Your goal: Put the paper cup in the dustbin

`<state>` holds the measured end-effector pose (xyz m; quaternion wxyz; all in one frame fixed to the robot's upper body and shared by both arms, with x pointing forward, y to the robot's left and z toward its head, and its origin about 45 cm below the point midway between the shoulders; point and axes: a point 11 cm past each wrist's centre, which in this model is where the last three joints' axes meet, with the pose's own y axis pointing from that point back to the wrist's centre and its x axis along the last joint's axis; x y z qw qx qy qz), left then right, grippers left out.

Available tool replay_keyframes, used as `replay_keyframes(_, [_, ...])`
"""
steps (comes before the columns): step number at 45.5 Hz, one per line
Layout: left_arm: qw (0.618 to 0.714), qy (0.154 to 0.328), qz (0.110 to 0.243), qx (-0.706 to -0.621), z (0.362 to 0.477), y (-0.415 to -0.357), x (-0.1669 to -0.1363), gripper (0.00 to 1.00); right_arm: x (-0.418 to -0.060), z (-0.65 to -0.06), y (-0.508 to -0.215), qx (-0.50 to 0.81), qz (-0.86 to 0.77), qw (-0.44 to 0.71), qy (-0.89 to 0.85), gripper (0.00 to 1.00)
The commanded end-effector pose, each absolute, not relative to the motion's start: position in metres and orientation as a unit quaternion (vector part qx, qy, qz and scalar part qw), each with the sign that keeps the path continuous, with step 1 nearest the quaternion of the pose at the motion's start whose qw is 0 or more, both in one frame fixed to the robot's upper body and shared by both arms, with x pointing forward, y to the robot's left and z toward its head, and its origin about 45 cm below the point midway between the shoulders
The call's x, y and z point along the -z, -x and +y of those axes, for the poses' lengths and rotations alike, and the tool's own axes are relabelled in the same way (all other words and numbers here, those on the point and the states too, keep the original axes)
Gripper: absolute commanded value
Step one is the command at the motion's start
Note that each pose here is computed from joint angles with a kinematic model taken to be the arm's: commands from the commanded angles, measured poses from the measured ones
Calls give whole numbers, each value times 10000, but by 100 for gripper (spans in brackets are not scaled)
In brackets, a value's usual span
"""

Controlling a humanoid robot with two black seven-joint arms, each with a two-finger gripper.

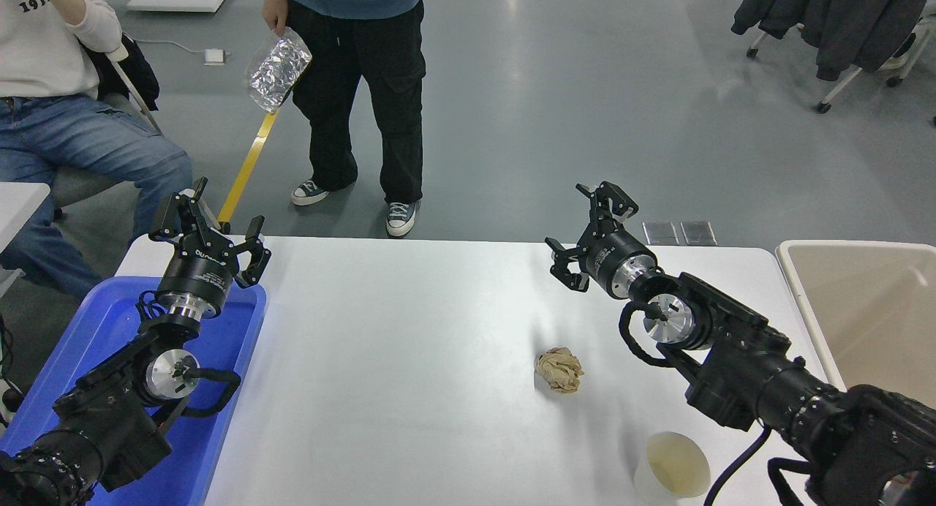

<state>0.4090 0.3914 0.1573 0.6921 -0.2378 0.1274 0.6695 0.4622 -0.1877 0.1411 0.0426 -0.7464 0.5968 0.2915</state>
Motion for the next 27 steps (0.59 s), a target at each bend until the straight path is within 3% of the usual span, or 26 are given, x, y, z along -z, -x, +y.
replay_keyframes(1, [6911,2390,1279,-6700,3915,-4086,-1570,100,-1357,-1833,-4580,-2975,5938,402,7465,100])
replay_keyframes(14, [6946,2361,1256,-6678,3908,-4101,-1588,100,-1398,-1913,-4622,-2874,5986,370,7468,100])
replay_keyframes(27, [6948,2360,1252,-6677,3906,-4100,-1588,100,-1544,-1940,-4699,-2742,5959,444,7535,100])
